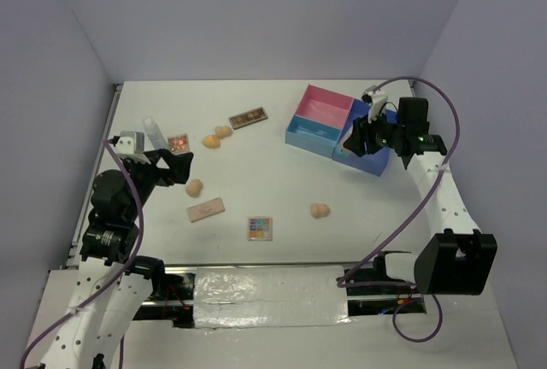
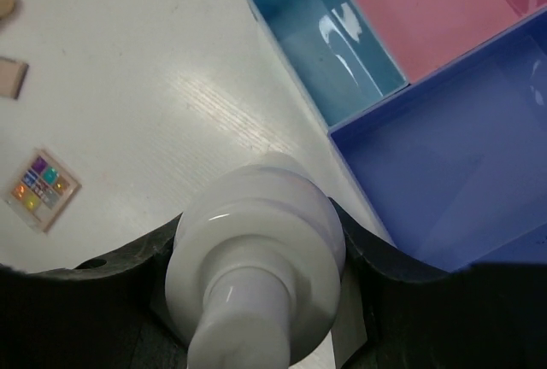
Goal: Organize the makeup
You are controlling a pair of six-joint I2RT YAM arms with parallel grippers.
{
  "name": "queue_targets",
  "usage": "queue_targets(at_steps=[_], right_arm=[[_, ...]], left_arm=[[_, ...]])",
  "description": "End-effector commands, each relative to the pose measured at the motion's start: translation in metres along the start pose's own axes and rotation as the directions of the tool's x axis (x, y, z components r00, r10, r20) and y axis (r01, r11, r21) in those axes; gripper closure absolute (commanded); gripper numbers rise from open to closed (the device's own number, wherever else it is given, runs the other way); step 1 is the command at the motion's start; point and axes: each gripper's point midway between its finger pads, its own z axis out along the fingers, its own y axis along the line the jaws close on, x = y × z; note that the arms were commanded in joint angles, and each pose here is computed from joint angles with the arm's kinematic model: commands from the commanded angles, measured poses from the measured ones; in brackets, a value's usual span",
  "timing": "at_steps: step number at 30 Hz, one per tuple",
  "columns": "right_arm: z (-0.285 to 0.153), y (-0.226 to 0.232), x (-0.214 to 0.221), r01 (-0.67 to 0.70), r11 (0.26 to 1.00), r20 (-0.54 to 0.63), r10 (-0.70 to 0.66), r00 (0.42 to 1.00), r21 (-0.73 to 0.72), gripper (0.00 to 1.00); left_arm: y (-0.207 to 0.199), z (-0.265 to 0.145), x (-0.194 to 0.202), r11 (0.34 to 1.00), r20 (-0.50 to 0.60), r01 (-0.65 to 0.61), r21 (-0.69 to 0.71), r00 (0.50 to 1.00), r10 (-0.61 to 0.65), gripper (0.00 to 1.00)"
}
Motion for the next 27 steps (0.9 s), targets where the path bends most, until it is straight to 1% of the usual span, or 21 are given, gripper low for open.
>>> queue_targets(at_steps=[1, 5, 6, 7, 10, 14, 16, 17, 19, 20, 23, 24, 26, 27], right_arm=[[0.001, -0.016, -0.039, -0.089, 0.995, 0.063, 0.086, 0.994, 0.047, 0.9], [0.015, -0.044, -0.038, -0.193, 0.976, 0.049, 0.188, 0.981, 0.105, 0.9], [0.02, -0.055, -0.035, -0.238, 0.964, 0.037, 0.236, 0.971, 0.115, 0.9], [0.017, -0.057, -0.038, -0.248, 0.961, 0.046, 0.245, 0.969, 0.12, 0.91], [0.034, -0.079, -0.022, -0.33, 0.933, -0.007, 0.334, 0.942, 0.14, 0.91], [0.04, -0.101, -0.008, -0.372, 0.91, -0.05, 0.386, 0.921, 0.182, 0.91], [0.046, -0.113, 0.004, -0.394, 0.898, -0.074, 0.414, 0.907, 0.198, 0.91], [0.052, -0.116, 0.015, -0.414, 0.888, -0.106, 0.44, 0.892, 0.2, 0.91], [0.058, -0.122, 0.017, -0.418, 0.887, -0.129, 0.446, 0.885, 0.197, 0.9], [0.065, -0.126, 0.024, -0.435, 0.879, -0.17, 0.467, 0.868, 0.195, 0.9], [0.077, -0.13, 0.035, -0.47, 0.864, -0.227, 0.502, 0.834, 0.183, 0.89], [0.078, -0.131, 0.033, -0.48, 0.859, -0.239, 0.511, 0.825, 0.181, 0.89], [0.089, -0.131, 0.049, -0.52, 0.836, -0.293, 0.548, 0.783, 0.175, 0.88], [0.091, -0.134, 0.045, -0.52, 0.837, -0.291, 0.547, 0.785, 0.17, 0.86]], left_arm=[[-0.006, 0.003, -0.02, 1.0, 0.052, -0.017, 0.016, 0.999, 0.016, 0.01], [-0.003, 0.005, -0.019, 1.0, 0.038, -0.017, -0.002, 0.999, 0.017, 0.01], [-0.002, 0.004, -0.019, 1.0, 0.031, -0.018, -0.006, 0.999, 0.018, 0.01], [-0.002, 0.004, -0.019, 1.0, 0.028, -0.017, -0.01, 0.999, 0.018, 0.01], [0.0, 0.002, -0.02, 1.0, 0.03, -0.017, -0.022, 0.999, 0.017, 0.01], [0.003, 0.001, -0.022, 0.999, 0.031, -0.018, -0.039, 0.999, 0.019, 0.01], [0.003, 0.0, -0.024, 0.999, 0.034, -0.018, -0.043, 0.999, 0.019, 0.01], [0.003, 0.0, -0.024, 0.999, 0.035, -0.017, -0.048, 0.999, 0.019, 0.01], [0.003, 0.001, -0.024, 0.999, 0.034, -0.013, -0.048, 0.999, 0.014, 0.01], [0.004, 0.001, -0.024, 0.999, 0.033, -0.011, -0.05, 0.999, 0.013, 0.01], [0.004, 0.003, -0.023, 0.999, 0.031, -0.003, -0.052, 1.0, 0.005, 0.01], [0.005, 0.005, -0.023, 0.998, 0.027, -0.001, -0.058, 1.0, 0.003, 0.01], [0.005, 0.005, -0.024, 0.998, 0.021, -0.002, -0.061, 1.0, 0.003, 0.01], [0.005, 0.007, -0.025, 0.998, 0.017, -0.005, -0.063, 1.0, 0.006, 0.01]])
